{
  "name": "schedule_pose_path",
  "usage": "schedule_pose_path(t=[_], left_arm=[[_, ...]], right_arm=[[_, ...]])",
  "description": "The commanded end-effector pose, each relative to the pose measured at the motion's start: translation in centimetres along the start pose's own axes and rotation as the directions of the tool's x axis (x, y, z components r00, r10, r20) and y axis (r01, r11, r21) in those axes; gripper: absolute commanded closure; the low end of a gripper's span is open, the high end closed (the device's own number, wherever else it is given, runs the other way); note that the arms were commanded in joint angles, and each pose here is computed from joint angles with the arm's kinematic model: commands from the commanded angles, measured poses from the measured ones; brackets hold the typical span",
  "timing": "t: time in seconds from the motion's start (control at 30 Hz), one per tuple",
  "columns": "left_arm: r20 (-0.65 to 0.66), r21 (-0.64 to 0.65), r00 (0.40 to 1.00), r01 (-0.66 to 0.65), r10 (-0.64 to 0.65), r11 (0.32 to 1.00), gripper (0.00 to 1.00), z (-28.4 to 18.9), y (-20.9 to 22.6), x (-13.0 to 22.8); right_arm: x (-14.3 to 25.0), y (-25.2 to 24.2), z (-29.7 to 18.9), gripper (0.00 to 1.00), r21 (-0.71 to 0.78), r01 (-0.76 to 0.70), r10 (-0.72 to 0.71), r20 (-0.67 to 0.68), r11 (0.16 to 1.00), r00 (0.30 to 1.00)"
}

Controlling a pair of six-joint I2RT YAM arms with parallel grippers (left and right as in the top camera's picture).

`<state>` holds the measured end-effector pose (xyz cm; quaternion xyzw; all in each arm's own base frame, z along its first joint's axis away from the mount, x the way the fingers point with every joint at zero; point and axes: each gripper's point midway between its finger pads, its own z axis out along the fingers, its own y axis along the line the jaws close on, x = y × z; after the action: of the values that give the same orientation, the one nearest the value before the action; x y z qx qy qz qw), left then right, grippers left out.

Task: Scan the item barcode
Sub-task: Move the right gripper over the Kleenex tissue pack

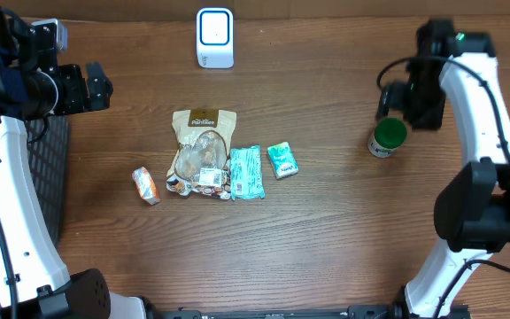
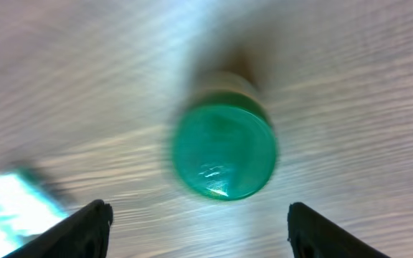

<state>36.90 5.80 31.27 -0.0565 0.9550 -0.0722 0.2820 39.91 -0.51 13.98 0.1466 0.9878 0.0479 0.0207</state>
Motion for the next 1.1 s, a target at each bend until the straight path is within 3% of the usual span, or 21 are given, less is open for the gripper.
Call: schedule_pose_path(t=[0.0,0.17,0.33,0.47,0.73,0.93,1.07], left_arm=[[0.009,0.008,1.000,-0.023,0.023,1.000,0.01,-0.1,-0.2,-0.3],[0.009,0.008,1.000,-0.023,0.023,1.000,0.00,-0.1,-0.2,-0.3],[0.009,0.008,1.000,-0.023,0.023,1.000,0.01,-0.1,-0.2,-0.3],[0.009,0.008,1.000,-0.023,0.023,1.000,0.00,-0.1,-0.2,-0.3],[0.009,0.008,1.000,-0.023,0.023,1.000,0.01,-0.1,-0.2,-0.3],[0.009,0.008,1.000,-0.023,0.023,1.000,0.00,-0.1,-0.2,-0.3],[0.009,0.009,1.000,-0.023,0.023,1.000,0.00,-0.1,-0.2,-0.3]], right_arm=[[0.3,6.1,-4.0,0.30,-0.207,0.115,-0.105,0.058,0.972,0.993],[3.1,11.3,-2.7,0.42,-0.259,0.224,-0.226,0.022,0.939,0.974],[6.5,16.0,1.4,0.67,-0.261,0.244,-0.261,-0.034,0.934,0.965],[8.8,18.1,4.4,0.78,-0.254,0.243,-0.266,-0.060,0.936,0.962],[11.0,18.6,8.3,0.84,-0.227,0.261,-0.286,-0.082,0.938,0.955],[12.1,19.6,9.7,0.85,-0.238,0.391,-0.412,-0.045,0.889,0.910],[12.1,19.3,10.2,0.84,-0.135,0.453,-0.458,-0.009,0.881,0.889]])
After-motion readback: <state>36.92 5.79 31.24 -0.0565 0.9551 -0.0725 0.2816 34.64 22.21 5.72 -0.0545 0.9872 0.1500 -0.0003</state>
